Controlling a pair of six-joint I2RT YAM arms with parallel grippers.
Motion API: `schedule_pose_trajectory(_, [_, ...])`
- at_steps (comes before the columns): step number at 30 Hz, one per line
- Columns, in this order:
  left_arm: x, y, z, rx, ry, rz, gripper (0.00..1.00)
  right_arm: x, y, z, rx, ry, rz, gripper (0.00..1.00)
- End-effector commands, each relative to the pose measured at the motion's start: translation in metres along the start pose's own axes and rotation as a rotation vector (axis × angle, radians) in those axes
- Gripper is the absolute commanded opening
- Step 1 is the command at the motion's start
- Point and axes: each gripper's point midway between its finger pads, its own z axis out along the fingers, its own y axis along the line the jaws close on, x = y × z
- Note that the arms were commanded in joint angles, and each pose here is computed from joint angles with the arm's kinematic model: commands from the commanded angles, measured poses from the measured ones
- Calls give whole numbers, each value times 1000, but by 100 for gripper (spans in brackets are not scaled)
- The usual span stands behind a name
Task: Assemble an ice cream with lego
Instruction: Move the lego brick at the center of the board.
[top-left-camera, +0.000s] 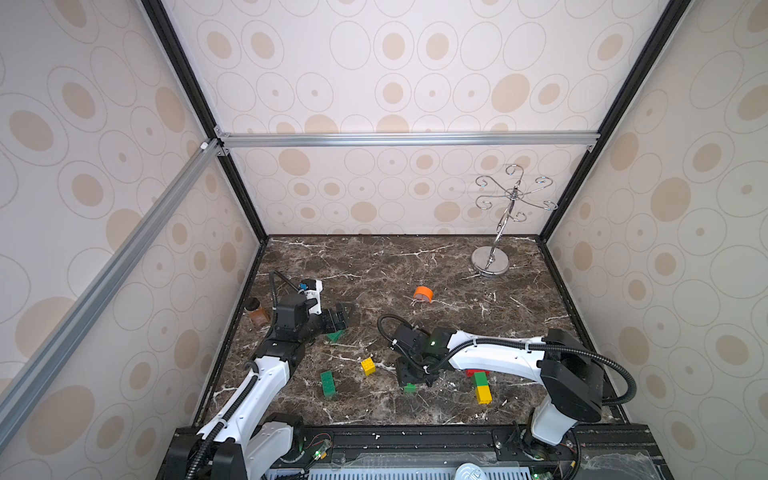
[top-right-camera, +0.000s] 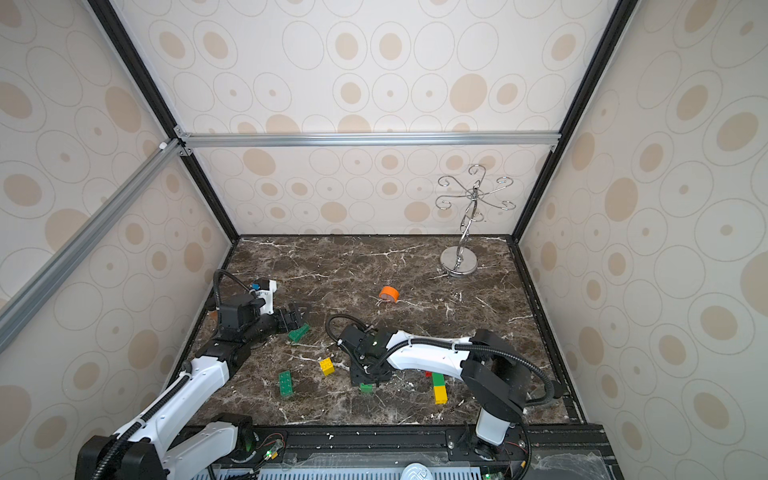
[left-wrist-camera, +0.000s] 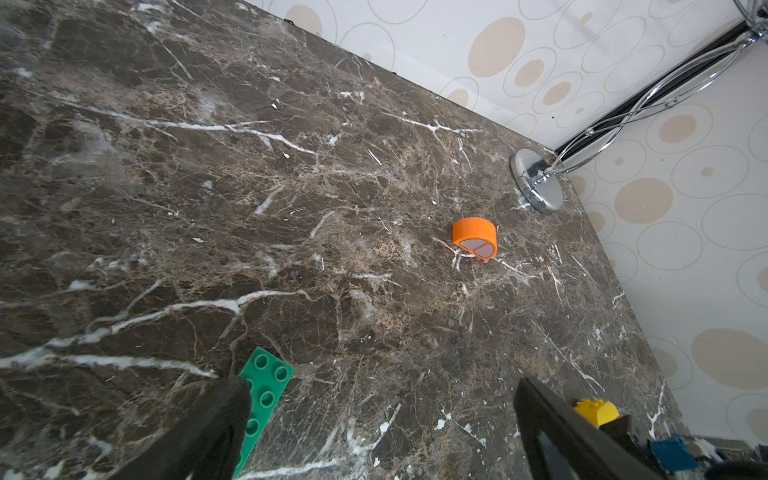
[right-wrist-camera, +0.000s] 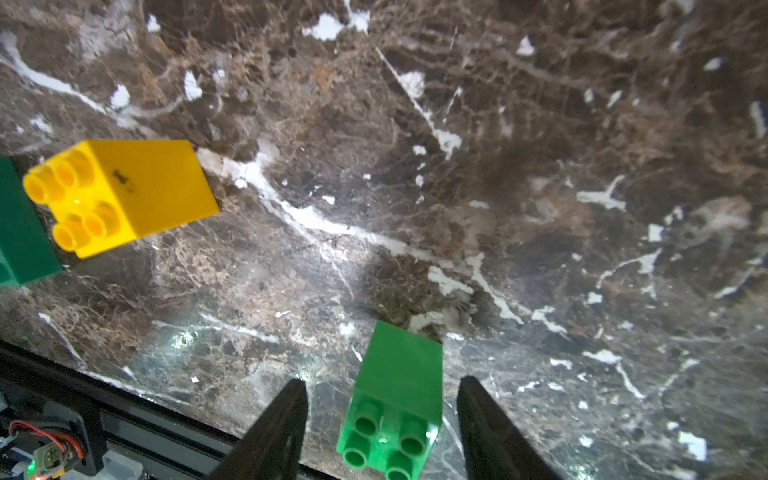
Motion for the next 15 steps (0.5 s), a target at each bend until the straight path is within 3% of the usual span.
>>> schedule_pose_trajectory(1, [1, -2, -3, 4, 4, 21, 100, 18, -9, 2, 63, 59, 16, 57])
schedule_pose_trajectory(10, [1, -2, -5, 1, -3, 25, 100, 12, -4, 8, 82, 58, -1, 52])
schedule_pose_trajectory(15, [0, -1, -6, -9, -6, 28, 100, 7, -4, 9, 112, 52, -11, 36])
